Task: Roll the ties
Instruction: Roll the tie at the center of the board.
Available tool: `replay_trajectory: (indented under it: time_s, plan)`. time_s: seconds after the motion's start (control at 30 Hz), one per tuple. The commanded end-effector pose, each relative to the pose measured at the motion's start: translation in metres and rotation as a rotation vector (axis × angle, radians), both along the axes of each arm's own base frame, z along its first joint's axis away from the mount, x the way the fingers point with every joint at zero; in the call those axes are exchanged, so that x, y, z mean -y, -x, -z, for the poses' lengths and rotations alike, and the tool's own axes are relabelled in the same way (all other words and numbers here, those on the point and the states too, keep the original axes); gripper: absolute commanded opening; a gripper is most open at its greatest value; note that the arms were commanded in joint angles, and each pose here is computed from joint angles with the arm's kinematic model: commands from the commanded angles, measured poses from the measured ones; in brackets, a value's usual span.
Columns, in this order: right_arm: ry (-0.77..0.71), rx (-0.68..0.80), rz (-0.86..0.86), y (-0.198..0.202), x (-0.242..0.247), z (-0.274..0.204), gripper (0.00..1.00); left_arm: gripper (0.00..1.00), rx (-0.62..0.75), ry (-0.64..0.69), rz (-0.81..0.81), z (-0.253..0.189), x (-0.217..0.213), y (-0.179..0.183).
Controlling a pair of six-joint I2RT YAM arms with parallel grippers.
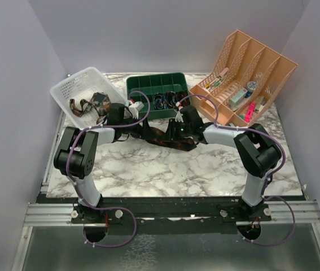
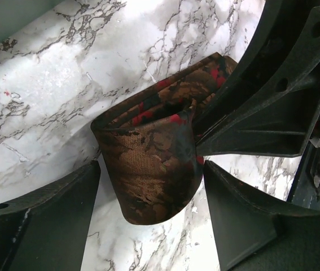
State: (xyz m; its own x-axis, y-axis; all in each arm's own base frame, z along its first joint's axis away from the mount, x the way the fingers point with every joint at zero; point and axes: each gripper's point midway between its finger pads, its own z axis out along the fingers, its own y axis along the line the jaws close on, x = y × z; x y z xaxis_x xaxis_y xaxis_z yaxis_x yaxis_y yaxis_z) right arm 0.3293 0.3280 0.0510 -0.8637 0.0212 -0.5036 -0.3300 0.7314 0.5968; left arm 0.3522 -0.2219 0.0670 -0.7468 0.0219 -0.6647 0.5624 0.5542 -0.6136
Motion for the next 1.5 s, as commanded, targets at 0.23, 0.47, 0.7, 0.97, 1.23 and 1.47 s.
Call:
replay_trajectory:
  time_s: [0.23, 0.47, 0.7, 0.97, 1.23, 1.47]
  plan:
    - [0.022, -0.015, 0.013, -0.006, 0.004, 0.01, 0.33, 0.65, -0.021, 0.04, 0.036, -0.002, 0.01, -0.001]
    - [0.016, -0.018, 0.018, -0.007, 0.005, 0.01, 0.33, 0.61, -0.012, 0.036, 0.029, -0.004, 0.015, -0.006]
    - [-0.006, -0.003, 0.016, -0.012, 0.002, -0.005, 0.34, 0.32, -0.029, -0.01, 0.003, 0.007, 0.015, -0.003]
    - [-0.012, 0.067, 0.079, -0.023, 0.032, -0.04, 0.41, 0.16, -0.033, -0.103, -0.031, 0.005, 0.004, -0.007]
    - [0.166, 0.03, 0.164, -0.027, 0.096, -0.006, 0.42, 0.16, -0.03, -0.128, -0.035, 0.001, 0.005, -0.006]
    - [0.301, -0.014, 0.178, -0.02, 0.119, 0.027, 0.42, 0.16, -0.037, -0.241, -0.052, 0.006, 0.004, -0.002]
